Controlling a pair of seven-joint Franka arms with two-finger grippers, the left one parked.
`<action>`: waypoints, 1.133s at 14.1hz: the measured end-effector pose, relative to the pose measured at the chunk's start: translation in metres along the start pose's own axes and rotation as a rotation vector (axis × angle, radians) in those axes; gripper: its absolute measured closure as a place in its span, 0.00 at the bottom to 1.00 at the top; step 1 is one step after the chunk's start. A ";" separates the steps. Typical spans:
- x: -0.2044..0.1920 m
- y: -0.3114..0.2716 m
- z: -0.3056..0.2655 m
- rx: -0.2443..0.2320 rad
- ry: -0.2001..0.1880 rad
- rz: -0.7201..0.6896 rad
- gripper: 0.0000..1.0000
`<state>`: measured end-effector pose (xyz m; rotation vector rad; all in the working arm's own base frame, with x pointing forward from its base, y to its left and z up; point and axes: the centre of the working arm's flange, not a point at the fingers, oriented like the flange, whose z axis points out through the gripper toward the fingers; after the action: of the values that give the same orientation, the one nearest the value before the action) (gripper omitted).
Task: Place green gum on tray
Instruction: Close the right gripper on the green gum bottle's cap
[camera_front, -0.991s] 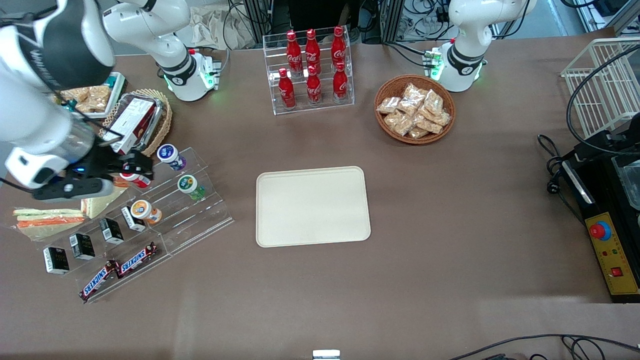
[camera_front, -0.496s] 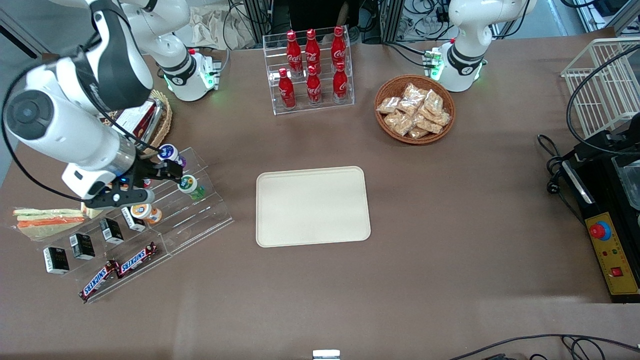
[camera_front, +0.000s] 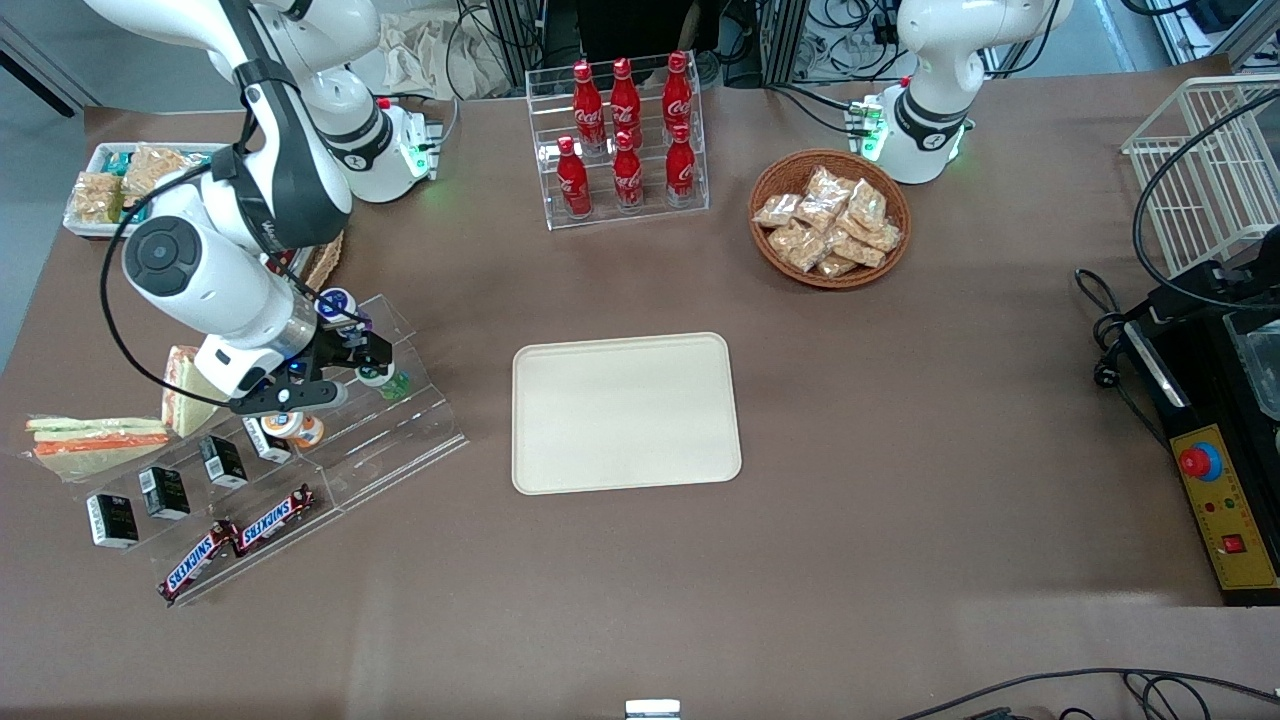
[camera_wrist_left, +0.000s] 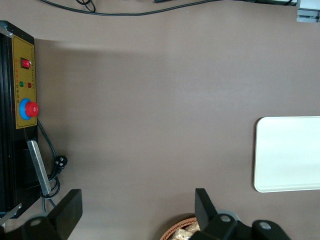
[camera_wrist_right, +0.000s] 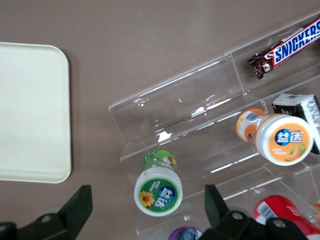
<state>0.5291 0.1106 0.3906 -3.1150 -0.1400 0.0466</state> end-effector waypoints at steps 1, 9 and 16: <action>-0.006 0.001 0.010 0.001 0.007 0.000 0.00; -0.035 0.006 0.057 0.002 0.025 0.001 0.00; -0.046 0.002 0.073 0.000 0.023 -0.010 0.04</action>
<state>0.4815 0.1059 0.3186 -3.1133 -0.1549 0.0103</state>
